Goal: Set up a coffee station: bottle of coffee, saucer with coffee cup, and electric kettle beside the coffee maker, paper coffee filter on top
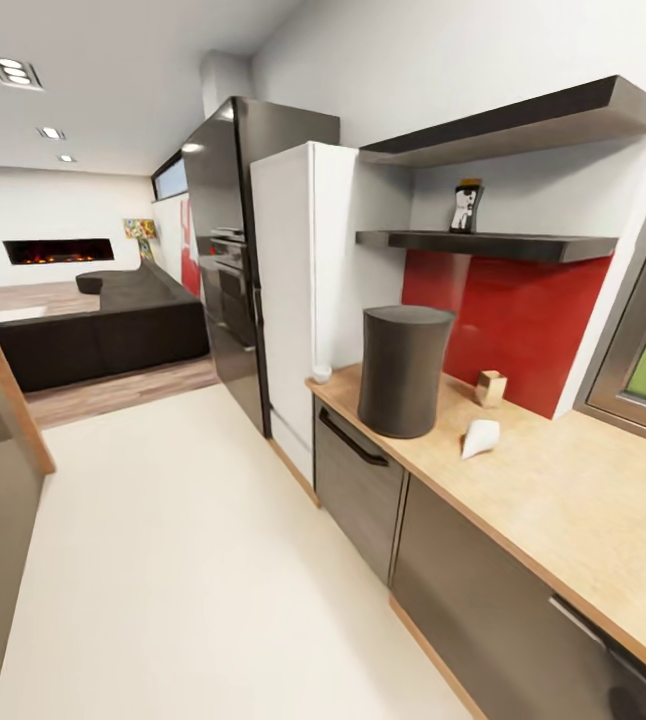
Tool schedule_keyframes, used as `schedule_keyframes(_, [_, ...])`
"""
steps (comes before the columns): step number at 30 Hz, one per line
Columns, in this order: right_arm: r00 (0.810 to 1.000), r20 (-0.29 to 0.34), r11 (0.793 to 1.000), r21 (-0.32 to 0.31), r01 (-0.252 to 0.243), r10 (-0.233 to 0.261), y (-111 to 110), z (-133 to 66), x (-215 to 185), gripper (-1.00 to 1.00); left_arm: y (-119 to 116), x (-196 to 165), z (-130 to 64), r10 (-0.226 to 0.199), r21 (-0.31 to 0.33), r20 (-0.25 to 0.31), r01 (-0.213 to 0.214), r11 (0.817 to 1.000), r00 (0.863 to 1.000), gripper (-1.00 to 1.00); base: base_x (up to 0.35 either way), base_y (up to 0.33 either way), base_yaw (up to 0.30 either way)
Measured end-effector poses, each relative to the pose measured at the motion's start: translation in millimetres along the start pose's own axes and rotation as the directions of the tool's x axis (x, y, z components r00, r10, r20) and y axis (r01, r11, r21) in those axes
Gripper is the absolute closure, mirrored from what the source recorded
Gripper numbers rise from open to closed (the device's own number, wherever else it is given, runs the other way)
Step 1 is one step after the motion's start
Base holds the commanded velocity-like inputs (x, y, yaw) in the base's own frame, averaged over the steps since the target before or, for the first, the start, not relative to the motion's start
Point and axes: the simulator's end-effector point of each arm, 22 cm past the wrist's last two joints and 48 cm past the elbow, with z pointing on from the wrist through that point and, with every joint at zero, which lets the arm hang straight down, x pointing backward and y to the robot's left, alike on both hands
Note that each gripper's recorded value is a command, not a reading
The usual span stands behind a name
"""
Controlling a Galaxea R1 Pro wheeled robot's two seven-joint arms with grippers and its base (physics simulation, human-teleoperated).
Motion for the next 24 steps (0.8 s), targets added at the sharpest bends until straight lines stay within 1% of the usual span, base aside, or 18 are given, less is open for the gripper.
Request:
schedule_keyframes(6, [1.000, 0.005, 1.000, 0.000, 0.000, 0.000, -0.2, 0.0, -1.9, -1.00, -0.2, -2.1, -0.2, -0.001, 0.000, 0.005, 0.001, 1.000, 1.000, -1.00, 0.299, 0.198, -0.226])
schedule_keyframes(11, [1.000, 0.007, 1.000, 0.001, 0.000, 0.000, -0.2, 0.0, -3.1, -1.00, -0.5, -3.4, -0.3, -0.001, 0.001, 0.008, 0.001, 1.000, 1.000, -1.00, 0.220, 0.190, -0.253])
schedule_keyframes(15, [1.000, 0.009, 1.000, 0.000, 0.000, 0.000, -0.1, 0.1, -3.9, -1.00, -0.6, -4.3, -0.3, -0.001, 0.001, 0.010, 0.001, 1.000, 1.000, -1.00, 0.062, 0.084, -0.260])
schedule_keyframes(24, [1.000, 0.010, 1.000, -0.002, 0.001, -0.001, 0.4, 0.2, -4.7, -1.00, -0.3, -5.1, -0.3, 0.001, 0.001, 0.011, -0.001, 1.000, 1.000, -1.00, 0.006, 0.008, -0.260])
